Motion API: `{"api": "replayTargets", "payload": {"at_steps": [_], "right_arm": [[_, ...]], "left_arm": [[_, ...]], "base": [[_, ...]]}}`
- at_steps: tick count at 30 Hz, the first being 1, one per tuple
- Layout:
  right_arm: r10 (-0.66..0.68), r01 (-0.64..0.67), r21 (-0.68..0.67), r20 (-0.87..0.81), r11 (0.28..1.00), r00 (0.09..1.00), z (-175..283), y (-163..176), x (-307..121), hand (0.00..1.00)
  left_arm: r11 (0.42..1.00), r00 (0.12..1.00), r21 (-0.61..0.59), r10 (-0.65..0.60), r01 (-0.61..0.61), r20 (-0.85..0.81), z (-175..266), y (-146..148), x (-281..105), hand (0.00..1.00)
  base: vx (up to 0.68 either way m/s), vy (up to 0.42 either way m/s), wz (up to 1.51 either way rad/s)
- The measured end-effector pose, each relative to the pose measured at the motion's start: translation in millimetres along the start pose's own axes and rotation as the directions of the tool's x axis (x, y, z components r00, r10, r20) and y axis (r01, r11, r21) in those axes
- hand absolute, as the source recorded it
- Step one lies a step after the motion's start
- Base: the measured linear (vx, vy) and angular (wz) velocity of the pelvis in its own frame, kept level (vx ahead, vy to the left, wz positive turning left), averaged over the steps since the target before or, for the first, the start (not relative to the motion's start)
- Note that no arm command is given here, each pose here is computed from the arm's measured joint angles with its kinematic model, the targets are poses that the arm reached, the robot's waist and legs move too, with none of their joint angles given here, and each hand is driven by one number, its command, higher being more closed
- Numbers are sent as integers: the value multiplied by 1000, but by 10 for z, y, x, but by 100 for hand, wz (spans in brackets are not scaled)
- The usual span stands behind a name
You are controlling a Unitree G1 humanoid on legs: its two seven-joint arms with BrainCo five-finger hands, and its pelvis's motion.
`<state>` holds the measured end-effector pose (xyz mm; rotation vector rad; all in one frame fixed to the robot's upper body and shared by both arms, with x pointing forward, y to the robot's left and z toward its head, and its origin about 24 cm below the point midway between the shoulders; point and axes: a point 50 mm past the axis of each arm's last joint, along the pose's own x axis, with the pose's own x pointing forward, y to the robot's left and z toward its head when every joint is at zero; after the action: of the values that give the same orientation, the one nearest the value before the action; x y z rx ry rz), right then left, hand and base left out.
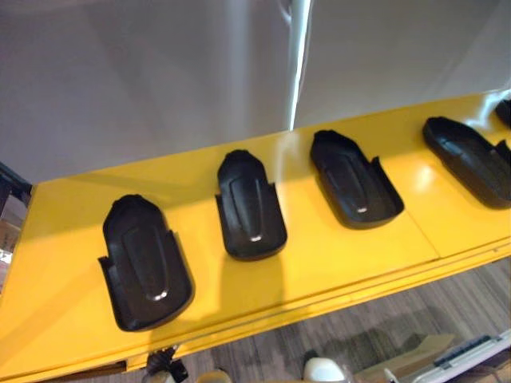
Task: Walk over and take plastic housings, then place them on the shelf
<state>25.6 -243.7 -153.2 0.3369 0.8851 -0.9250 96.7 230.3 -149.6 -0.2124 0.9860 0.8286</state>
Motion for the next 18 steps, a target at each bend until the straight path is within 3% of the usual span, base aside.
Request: {"api": "replayTargets", "payload": {"at_steps": [4, 7, 9, 11, 12, 13, 15, 16, 17, 18], "right_arm": [[22, -22, -24, 1, 999, 1000, 0, 38, 0, 0], [28, -28, -20, 1, 999, 1000, 17, 74, 14, 0], [28, -28, -23, 3, 999, 1000, 48, 71, 32, 0], [25, -25, -30, -9, 999, 1000, 48, 55, 42, 0], [23, -24, -37, -27, 999, 999, 39, 42, 50, 0], [23, -24, -40, -33, 999, 999, 42, 37, 56, 0], [33, -35, -50, -43, 998, 999, 98, 50, 96, 0], [38, -40, -53, -45, 998, 998, 111, 46, 103, 0], [43, -46, -61, -51, 997, 998, 134, 41, 118, 0], [47, -50, -66, -54, 997, 997, 144, 45, 124, 0]], "left_arm": [[958, 963, -167, 205, -234, -172, -163, 193, -4, 0], [805, 835, -297, 389, -513, -388, -396, 552, -51, 0], [635, 678, -306, 496, -710, -543, -647, 876, -164, 0], [505, 584, -320, 548, -802, -599, -719, 1043, -228, 0], [390, 517, -342, 582, -855, -628, -728, 1163, -265, 0], [345, 488, -346, 600, -873, -634, -732, 1212, -284, 0], [166, 396, -388, 648, -907, -651, -700, 1373, -337, 0], [119, 381, -410, 659, -904, -649, -671, 1410, -345, 0], [36, 358, -461, 685, -886, -635, -580, 1485, -355, 0], [2, 356, -497, 699, -868, -620, -514, 1522, -352, 0]], "base": [[-19, -33, 24], [-40, -35, 30], [-21, -8, 12], [-22, 2, 23], [-23, 5, 34], [-22, 8, 31], [-23, 10, 18], [-37, 10, 11], [-33, 5, 4], [-37, 3, 7]]}}
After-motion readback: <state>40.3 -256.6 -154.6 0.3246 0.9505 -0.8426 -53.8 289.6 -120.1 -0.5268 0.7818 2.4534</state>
